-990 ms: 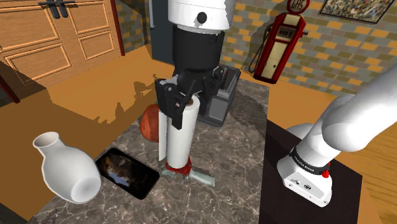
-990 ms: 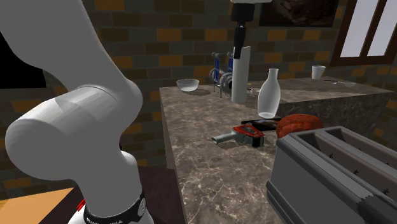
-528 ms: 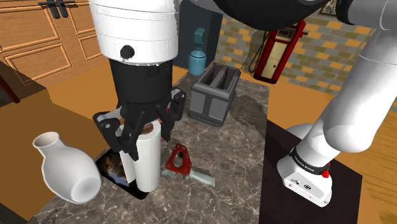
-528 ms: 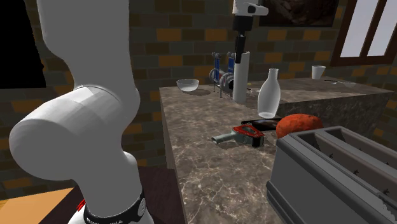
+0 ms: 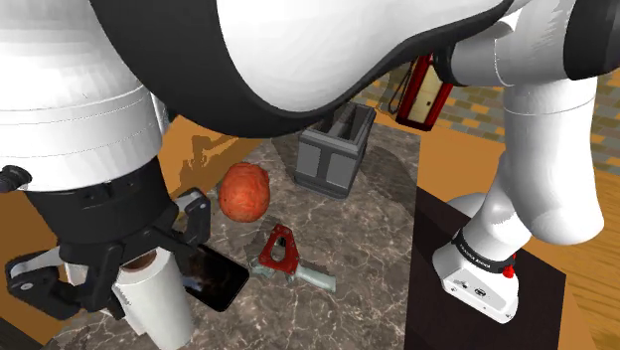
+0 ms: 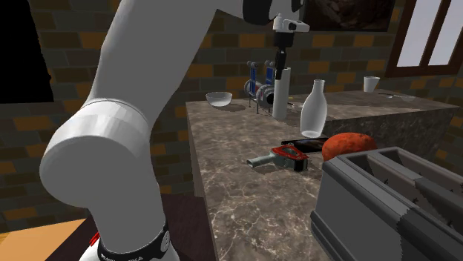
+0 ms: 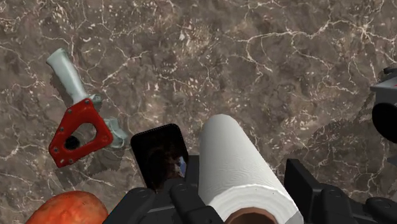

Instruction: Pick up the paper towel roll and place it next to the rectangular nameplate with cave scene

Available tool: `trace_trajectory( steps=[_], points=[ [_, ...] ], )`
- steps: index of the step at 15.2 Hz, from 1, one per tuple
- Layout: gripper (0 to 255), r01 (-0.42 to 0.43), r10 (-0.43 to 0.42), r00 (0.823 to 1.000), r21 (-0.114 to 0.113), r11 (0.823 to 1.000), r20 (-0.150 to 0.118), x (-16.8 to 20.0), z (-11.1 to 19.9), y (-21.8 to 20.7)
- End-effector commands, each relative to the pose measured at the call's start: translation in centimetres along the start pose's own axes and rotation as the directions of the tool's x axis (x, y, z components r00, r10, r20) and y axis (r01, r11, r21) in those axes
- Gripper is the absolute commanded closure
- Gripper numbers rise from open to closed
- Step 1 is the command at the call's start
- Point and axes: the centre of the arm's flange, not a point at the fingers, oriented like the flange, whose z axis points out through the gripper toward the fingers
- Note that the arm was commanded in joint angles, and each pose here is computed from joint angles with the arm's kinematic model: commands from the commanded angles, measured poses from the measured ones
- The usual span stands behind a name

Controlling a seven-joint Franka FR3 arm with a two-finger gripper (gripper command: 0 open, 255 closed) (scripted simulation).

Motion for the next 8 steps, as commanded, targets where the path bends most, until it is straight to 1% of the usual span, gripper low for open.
trace_trajectory(
  steps=[1,3,8],
  points=[
    [255,-0.003,0.003,1.000,-0.004,1.000,-0.003,0.6,1.1,-2.8],
    [255,-0.003,0.003,1.000,-0.004,1.000,-0.003,0.9,1.8,-4.6],
    [255,-0.003,0.003,1.000,-0.004,1.000,-0.003,1.1,4.4,-4.4]
  ],
)
